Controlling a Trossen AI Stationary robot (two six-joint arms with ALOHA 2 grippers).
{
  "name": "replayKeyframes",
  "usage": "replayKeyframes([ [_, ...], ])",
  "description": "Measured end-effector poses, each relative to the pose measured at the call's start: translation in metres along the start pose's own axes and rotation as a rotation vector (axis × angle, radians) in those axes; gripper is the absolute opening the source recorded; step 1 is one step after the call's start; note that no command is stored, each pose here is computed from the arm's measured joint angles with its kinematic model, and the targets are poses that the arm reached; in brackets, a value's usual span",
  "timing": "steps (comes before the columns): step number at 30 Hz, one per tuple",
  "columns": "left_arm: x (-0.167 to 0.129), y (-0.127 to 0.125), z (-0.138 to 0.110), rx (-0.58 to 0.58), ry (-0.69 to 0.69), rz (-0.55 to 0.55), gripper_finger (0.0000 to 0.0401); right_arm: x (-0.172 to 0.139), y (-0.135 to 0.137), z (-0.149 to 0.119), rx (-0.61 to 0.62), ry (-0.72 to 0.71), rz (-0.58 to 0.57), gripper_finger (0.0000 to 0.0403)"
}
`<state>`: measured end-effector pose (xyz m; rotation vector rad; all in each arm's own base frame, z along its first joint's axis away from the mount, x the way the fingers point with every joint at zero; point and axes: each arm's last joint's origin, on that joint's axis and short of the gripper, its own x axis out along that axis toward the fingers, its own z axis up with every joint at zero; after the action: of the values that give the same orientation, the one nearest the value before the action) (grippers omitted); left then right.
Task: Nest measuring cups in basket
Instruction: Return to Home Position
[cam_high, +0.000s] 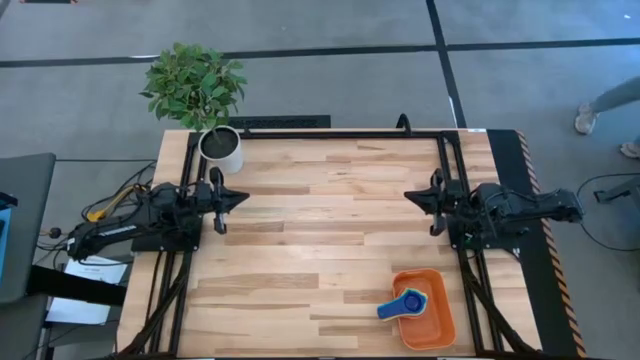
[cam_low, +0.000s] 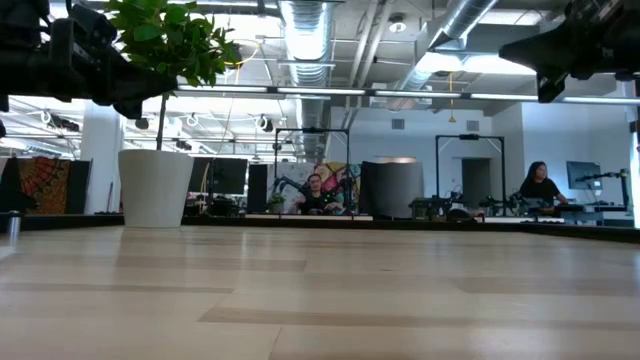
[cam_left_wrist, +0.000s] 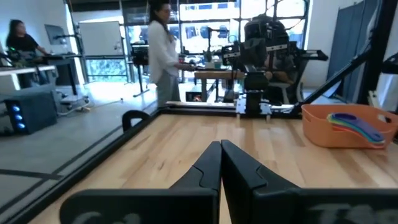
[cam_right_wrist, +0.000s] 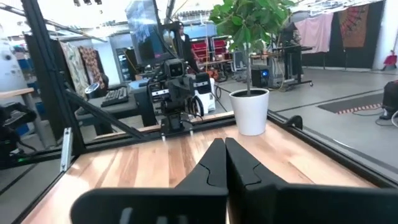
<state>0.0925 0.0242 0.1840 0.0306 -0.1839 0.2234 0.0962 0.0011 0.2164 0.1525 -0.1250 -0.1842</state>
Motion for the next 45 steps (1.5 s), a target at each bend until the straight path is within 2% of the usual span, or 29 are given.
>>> replayKeyframes([
  [6,0.0,-0.001,0.0,-0.013,0.011,-0.052,0.0,-0.011,-0.002,-0.003,-0.011,0.025,0.005,0.0007],
  [9,0.0,-0.001,0.0,-0.011,0.007,-0.046,0.0,-0.013,-0.005,-0.006,-0.016,0.048,-0.04,0.0004],
  [16,0.0,-0.001,-0.001,-0.008,0.012,-0.033,0.0,-0.012,-0.005,-0.01,-0.025,0.061,-0.038,0.0005],
  [20,0.0,0.0,-0.006,-0.011,0.06,0.007,0.0,-0.009,-0.005,-0.018,-0.009,0.016,-0.028,0.0006],
  [24,0.0,0.0,-0.005,-0.015,0.048,-0.009,0.0,-0.006,-0.004,-0.032,0.028,-0.051,0.019,0.0005],
  [28,0.0,0.0,-0.003,-0.014,0.032,-0.009,0.0,-0.005,-0.004,-0.039,0.039,0.006,0.024,0.0006],
  [45,0.0,-0.001,0.002,-0.012,0.029,-0.052,0.0,-0.005,-0.004,-0.044,-0.015,0.061,0.049,0.0004],
])
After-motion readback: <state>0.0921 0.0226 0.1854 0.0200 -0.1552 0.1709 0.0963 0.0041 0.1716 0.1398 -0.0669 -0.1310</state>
